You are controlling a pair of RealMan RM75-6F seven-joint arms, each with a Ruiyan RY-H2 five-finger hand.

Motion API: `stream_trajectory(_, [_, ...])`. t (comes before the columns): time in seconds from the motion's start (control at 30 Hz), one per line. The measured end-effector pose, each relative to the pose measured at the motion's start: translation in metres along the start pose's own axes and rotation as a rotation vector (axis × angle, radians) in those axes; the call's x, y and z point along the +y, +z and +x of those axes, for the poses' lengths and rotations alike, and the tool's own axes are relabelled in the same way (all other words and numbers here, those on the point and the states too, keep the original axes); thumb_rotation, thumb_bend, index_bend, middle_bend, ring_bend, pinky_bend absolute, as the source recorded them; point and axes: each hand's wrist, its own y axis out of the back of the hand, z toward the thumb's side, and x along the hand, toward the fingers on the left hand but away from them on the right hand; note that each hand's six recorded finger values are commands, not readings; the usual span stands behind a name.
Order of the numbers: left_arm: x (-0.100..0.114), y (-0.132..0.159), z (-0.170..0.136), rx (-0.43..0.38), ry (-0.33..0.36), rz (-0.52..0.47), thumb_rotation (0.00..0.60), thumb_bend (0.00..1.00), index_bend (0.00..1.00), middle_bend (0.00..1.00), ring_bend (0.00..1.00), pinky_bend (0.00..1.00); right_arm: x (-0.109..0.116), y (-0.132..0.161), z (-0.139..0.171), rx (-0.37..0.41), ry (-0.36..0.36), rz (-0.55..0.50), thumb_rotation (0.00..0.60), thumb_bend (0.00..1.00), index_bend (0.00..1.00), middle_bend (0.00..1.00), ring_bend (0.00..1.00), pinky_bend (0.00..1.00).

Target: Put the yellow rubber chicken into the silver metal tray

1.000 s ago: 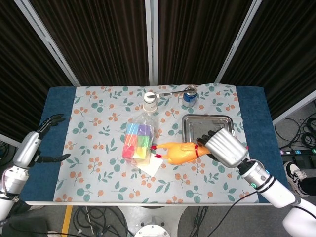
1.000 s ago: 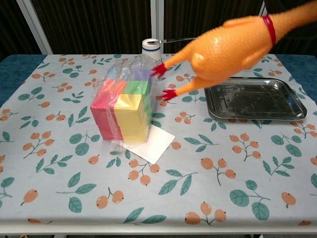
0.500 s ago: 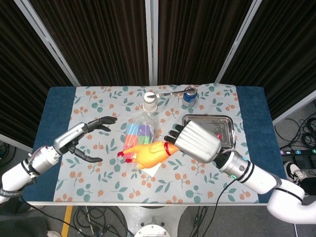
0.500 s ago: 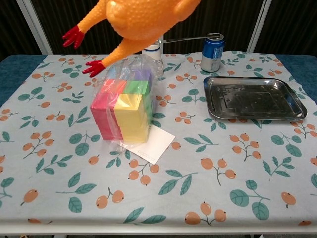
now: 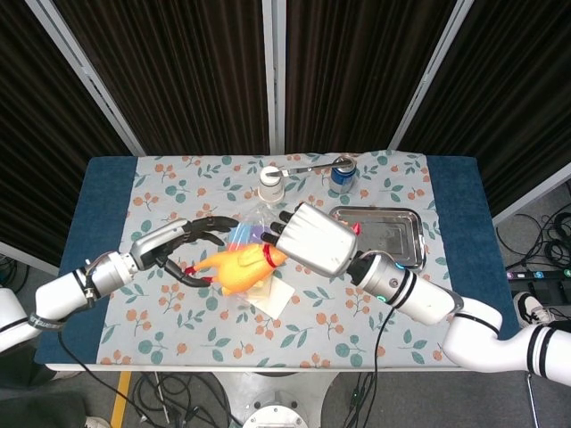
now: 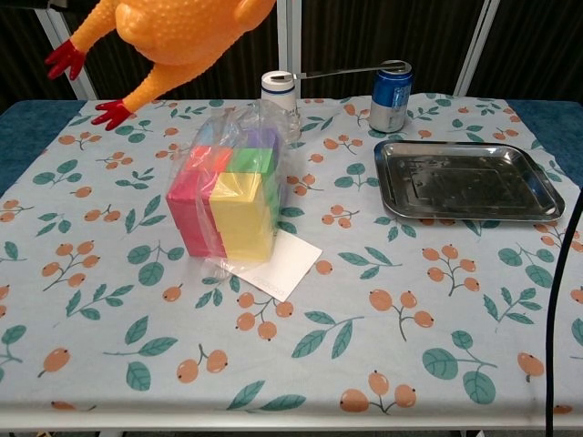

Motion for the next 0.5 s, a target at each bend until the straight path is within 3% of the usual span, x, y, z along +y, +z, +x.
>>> stream_trajectory(0.5, [-0.003, -0.006, 0.011, 0.098, 0.025, -0.032, 0.600, 0.09, 0.20, 0.17, 0.13, 0.22, -0.006, 0.008, -0.029, -0.007, -0.001, 0.046, 0.600, 0.45, 0.85, 0.66, 0.64, 0.90])
